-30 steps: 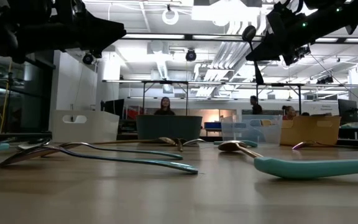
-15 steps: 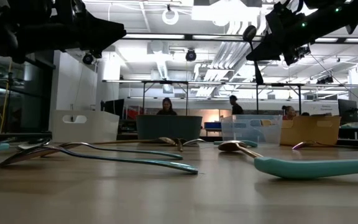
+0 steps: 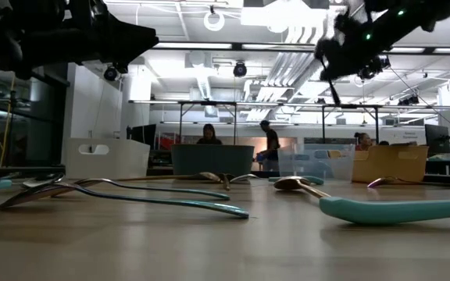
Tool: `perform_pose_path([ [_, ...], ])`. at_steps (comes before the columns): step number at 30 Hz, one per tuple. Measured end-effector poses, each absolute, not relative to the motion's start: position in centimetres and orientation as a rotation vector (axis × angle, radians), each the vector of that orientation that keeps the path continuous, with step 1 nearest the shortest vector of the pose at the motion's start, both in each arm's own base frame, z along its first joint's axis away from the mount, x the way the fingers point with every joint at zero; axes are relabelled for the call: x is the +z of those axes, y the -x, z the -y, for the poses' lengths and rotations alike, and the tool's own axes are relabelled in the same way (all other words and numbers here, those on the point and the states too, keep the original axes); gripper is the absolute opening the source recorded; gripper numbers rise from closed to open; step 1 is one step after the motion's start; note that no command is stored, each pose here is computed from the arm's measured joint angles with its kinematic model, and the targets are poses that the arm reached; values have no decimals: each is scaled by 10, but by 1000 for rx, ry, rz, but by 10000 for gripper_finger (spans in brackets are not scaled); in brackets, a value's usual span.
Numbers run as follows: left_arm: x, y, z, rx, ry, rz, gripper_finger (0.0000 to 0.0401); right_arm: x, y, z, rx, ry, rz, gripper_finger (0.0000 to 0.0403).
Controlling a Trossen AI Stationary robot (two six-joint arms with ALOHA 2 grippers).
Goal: Sort silverware by color (type)
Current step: Put the black spoon into the yellow bin
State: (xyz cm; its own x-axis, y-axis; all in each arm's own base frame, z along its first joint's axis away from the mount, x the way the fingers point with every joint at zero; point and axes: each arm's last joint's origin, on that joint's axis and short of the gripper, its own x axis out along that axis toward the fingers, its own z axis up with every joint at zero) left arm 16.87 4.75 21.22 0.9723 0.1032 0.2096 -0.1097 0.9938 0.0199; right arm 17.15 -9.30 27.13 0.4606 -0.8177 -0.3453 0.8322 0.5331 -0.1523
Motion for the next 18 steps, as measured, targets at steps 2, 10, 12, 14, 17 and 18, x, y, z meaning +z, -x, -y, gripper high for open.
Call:
perform_pose_path([
  [2, 212, -169, -48, 108, -31, 210, 117, 269, -169, 108, -1090, -59, -553, 0],
  [10, 212, -169, -48, 116, -81, 208, 117, 236, -153, 172, -1195, -222, -1067, 0],
  [12, 212, -169, -48, 116, -81, 208, 118, 227, -152, 182, -1185, -238, -1148, 0],
  [14, 212, -169, -48, 116, -81, 208, 118, 219, -151, 190, -1180, -257, -1219, 0],
  [17, 212, -169, -48, 116, -81, 208, 118, 206, -150, 199, -1172, -250, -1320, 0],
  [18, 212, -169, -48, 116, -81, 208, 118, 203, -150, 202, -1177, -250, -1346, 0],
])
